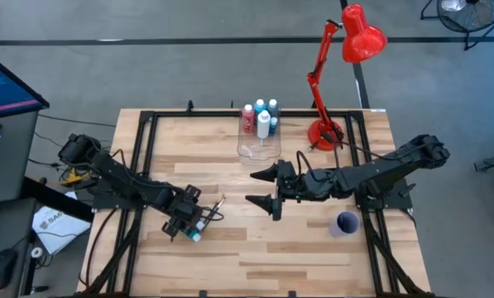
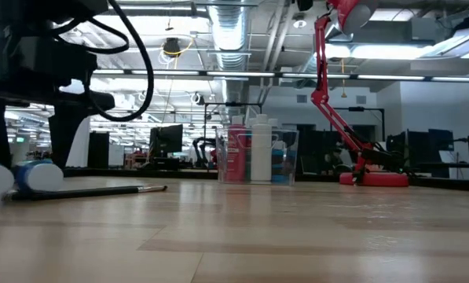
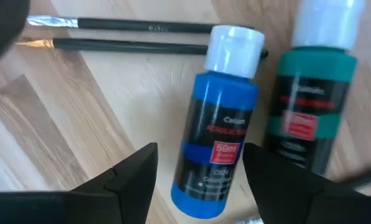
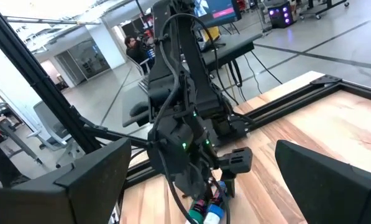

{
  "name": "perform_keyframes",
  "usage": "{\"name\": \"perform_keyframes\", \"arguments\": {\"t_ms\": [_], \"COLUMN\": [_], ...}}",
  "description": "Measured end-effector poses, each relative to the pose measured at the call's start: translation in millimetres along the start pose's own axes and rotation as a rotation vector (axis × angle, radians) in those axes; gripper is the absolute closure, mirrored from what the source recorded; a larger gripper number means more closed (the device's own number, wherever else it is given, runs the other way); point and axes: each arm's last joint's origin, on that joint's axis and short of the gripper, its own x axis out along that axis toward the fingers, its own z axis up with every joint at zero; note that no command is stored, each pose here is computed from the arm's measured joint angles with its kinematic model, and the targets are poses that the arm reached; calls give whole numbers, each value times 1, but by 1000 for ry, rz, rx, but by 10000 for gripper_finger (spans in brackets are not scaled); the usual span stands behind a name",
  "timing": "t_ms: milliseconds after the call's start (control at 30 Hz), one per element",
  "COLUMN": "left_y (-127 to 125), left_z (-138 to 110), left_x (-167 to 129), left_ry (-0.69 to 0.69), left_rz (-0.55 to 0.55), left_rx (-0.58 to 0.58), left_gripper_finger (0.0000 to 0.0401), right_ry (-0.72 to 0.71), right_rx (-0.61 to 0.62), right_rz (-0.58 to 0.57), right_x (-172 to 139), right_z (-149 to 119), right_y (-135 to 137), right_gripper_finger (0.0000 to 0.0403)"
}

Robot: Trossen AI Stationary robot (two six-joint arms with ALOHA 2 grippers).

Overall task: Pick & Place Paint Supplies
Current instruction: Put the blue paint bottle into the transparent bin

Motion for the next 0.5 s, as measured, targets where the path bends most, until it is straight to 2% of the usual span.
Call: {"name": "perform_keyframes", "arguments": {"t_ms": [500], "left_y": [1], "left_z": [6], "left_x": [1], "left_ry": [-68], "left_rz": [7], "left_rx": [-44], "left_gripper_finger": [171], "right_ry": [-4], "right_rx": [1], "right_rz": [-10], "right_x": [1], "right_z": [1], "right_y": [-3], "right_gripper_finger": [12]}}
